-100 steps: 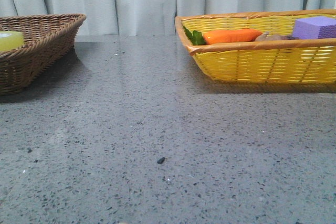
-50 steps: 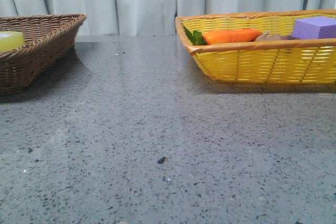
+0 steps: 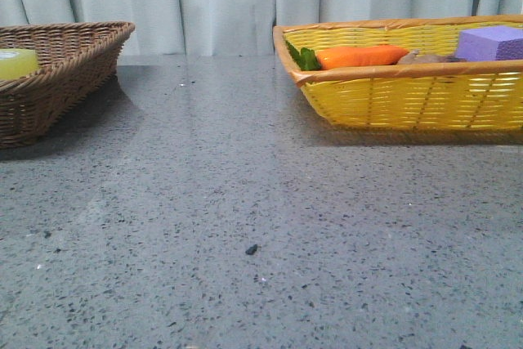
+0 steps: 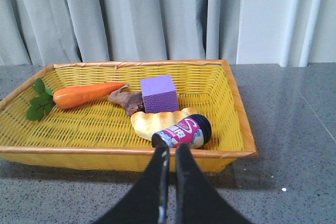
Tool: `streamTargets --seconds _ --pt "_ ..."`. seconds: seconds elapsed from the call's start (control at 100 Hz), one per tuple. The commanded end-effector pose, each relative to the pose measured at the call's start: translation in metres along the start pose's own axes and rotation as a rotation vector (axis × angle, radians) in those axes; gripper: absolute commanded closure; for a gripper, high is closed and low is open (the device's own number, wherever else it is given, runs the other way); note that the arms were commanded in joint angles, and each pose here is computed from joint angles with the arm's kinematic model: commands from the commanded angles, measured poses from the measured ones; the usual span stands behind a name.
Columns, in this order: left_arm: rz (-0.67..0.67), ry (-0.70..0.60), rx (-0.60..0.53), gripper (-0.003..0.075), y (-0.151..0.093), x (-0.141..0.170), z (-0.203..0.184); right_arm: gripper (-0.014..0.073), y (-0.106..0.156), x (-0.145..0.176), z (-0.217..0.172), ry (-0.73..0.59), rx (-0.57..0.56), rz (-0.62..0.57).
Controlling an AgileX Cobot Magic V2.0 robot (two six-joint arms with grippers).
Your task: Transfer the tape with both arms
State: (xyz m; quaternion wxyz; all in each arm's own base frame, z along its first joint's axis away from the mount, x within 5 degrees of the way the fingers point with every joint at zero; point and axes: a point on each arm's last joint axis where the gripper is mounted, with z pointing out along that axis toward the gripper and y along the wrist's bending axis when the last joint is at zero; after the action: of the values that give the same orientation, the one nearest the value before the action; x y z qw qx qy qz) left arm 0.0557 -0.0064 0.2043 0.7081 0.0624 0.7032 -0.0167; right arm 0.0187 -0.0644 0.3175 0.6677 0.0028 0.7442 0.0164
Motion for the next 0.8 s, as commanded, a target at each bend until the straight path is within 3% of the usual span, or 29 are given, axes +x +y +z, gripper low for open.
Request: streamTargets --seconds 0.0,0.17,0.31,0.79 --pt "-0.012 -0.096 -0.043 0.0741 0.002 -0.005 -0.002 0.0669 -0.001 -0.011 -0.002 -0.077 0.007 -0.028" --pt "-0.098 0.058 -0.054 0.0741 0.002 0.009 -0.002 0.0669 -0.001 -0.011 -0.002 -0.077 0.007 -0.028" --pt "-0.096 0.164 -0.053 0.0741 0.002 0.018 -0.003 0.0669 -0.001 -0.011 -0.002 -0.077 0.007 -0.028" --pt "-0.094 0.161 -0.053 0.0741 0.002 0.018 -0.003 0.0669 -0.001 -0.011 -0.002 -0.077 0.007 -0.028"
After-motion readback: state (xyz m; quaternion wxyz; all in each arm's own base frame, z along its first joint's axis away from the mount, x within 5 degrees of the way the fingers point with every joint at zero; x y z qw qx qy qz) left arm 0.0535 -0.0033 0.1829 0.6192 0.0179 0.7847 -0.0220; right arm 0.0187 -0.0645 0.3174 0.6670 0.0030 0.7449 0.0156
